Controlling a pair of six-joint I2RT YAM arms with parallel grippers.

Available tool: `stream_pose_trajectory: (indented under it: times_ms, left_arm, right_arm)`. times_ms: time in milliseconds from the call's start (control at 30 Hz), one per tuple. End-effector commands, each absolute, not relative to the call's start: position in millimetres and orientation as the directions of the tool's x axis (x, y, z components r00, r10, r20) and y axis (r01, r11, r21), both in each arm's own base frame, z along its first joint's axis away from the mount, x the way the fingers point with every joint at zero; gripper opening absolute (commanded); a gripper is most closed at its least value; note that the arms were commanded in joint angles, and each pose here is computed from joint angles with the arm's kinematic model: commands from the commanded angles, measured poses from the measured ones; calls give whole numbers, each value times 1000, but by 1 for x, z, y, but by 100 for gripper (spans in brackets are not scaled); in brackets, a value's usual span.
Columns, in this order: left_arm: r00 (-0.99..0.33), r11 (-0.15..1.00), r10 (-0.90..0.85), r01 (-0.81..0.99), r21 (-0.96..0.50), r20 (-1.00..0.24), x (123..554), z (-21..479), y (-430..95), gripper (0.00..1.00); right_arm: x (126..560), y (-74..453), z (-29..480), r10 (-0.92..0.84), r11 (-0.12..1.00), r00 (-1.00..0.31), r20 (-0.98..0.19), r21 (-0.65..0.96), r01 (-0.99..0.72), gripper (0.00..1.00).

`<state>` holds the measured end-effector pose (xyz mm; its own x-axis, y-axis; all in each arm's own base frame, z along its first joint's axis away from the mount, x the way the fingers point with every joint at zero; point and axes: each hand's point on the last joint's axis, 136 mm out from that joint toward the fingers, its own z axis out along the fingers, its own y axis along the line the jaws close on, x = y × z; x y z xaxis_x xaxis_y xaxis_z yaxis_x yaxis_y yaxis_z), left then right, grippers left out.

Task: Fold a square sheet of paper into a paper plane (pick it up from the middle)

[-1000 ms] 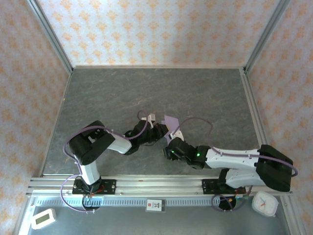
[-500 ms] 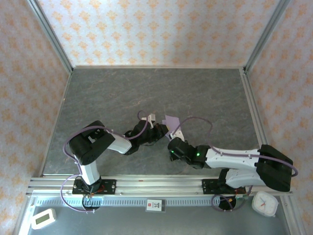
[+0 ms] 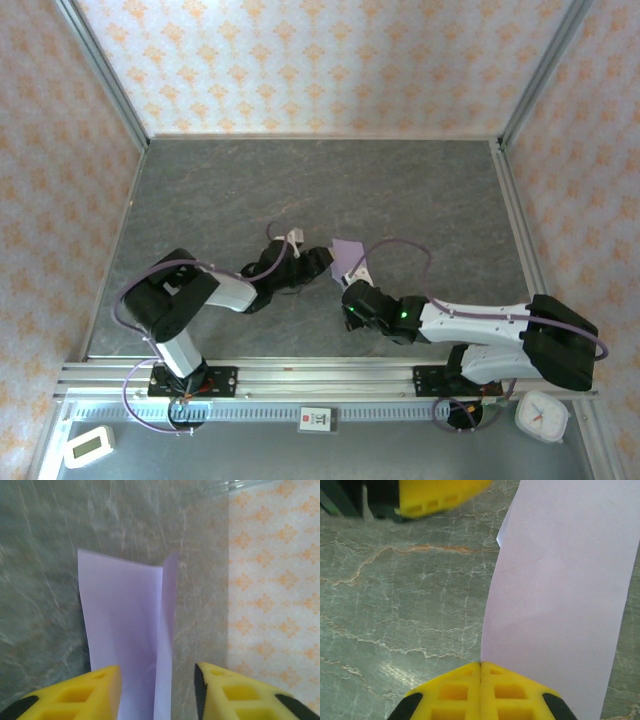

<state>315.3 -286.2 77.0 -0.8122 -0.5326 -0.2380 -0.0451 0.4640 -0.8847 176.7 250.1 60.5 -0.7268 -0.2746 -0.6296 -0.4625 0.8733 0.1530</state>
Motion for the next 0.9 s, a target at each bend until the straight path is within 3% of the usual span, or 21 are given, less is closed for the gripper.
stream_pose_trajectory:
  times_ms: [0, 167, 333, 533, 867]
  left_arm:
    - [-800, 498, -520, 2, -867, -300, 321, 100, -275, 51]
    - [-804, 593, -442, 71, -802, -398, 339, 131, -281, 56]
    - [-845, 608, -348, 126, -784, -406, 359, 145, -311, 57]
    - [-901, 618, -250, 134, -775, -355, 373, 118, -341, 56]
    - [-953, 677, -90, 154, -720, -288, 352, 55, -353, 52]
  right_arm:
    - [177, 259, 64, -278, 858, -723, -633, 175, -483, 0]
    - [173, 265, 59, -294, 845, -732, -614, 190, -499, 0]
    - [175, 271, 59, -298, 841, -733, -611, 194, -504, 0]
    - [179, 281, 59, -322, 835, -727, -607, 180, -520, 0]
    - [185, 293, 59, -374, 815, -717, -588, 161, -557, 0]
